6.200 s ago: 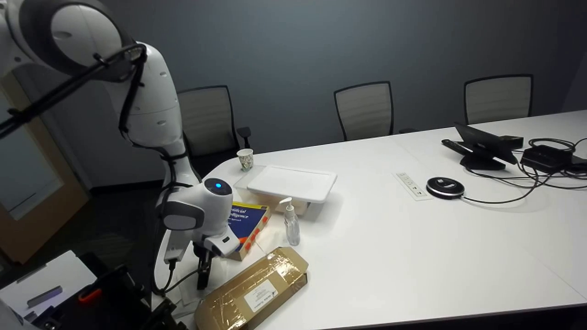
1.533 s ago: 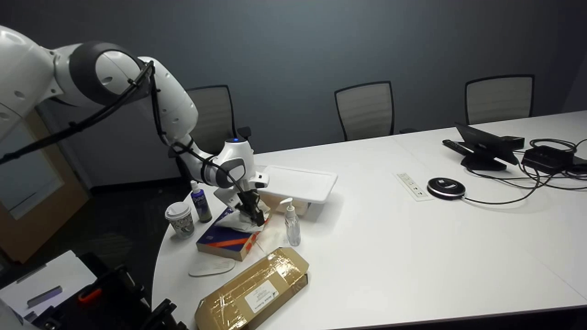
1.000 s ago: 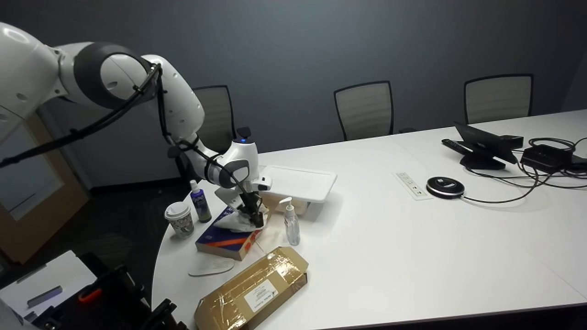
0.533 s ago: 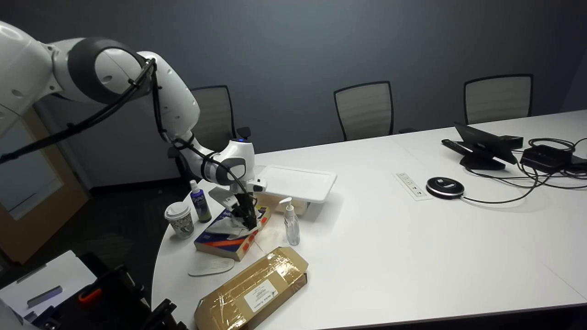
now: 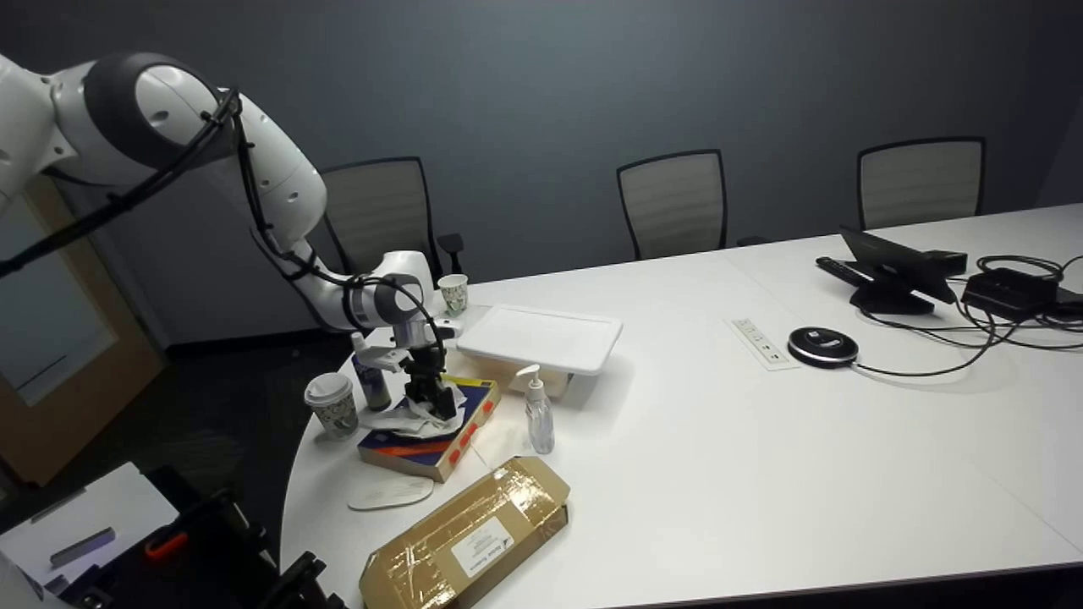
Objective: Use the white napkin to wipe the top of the blue book.
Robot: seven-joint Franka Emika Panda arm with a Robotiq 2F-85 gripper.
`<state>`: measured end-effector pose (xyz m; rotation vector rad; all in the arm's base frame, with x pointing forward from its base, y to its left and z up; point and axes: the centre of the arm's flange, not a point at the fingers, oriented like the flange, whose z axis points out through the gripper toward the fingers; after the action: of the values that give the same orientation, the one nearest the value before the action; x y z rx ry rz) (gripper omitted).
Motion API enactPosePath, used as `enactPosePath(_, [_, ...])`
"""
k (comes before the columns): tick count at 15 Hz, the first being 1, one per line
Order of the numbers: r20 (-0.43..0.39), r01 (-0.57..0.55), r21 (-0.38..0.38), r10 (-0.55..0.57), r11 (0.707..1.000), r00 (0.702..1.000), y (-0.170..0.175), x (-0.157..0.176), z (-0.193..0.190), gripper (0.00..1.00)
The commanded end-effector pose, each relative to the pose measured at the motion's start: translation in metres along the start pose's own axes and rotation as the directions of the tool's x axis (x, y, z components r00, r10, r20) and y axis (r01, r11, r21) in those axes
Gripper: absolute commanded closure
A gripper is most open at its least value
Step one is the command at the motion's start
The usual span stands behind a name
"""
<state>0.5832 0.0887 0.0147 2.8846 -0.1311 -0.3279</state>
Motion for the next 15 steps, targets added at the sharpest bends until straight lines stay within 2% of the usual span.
enactPosePath(1, [0.092, 0.04, -0.054, -0.035, 0.998, 0.995, -0.014, -0.02, 0.009, 1.0])
enactPosePath(4, [0.123, 0.058, -0.023, -0.055, 0.998, 0.991, -0.019, -0.024, 0.012, 1.0])
enactPosePath(7, [0.096, 0.043, 0.032, -0.046, 0.999, 0.994, -0.021, -0.02, 0.016, 1.0])
enactPosePath(11, [0.027, -0.024, 0.074, 0.022, 0.997, 0.999, -0.013, -0.012, 0.023, 1.0])
enactPosePath(15, [-0.092, -0.066, 0.032, 0.069, 0.997, 0.993, -0.003, -0.011, 0.02, 1.0])
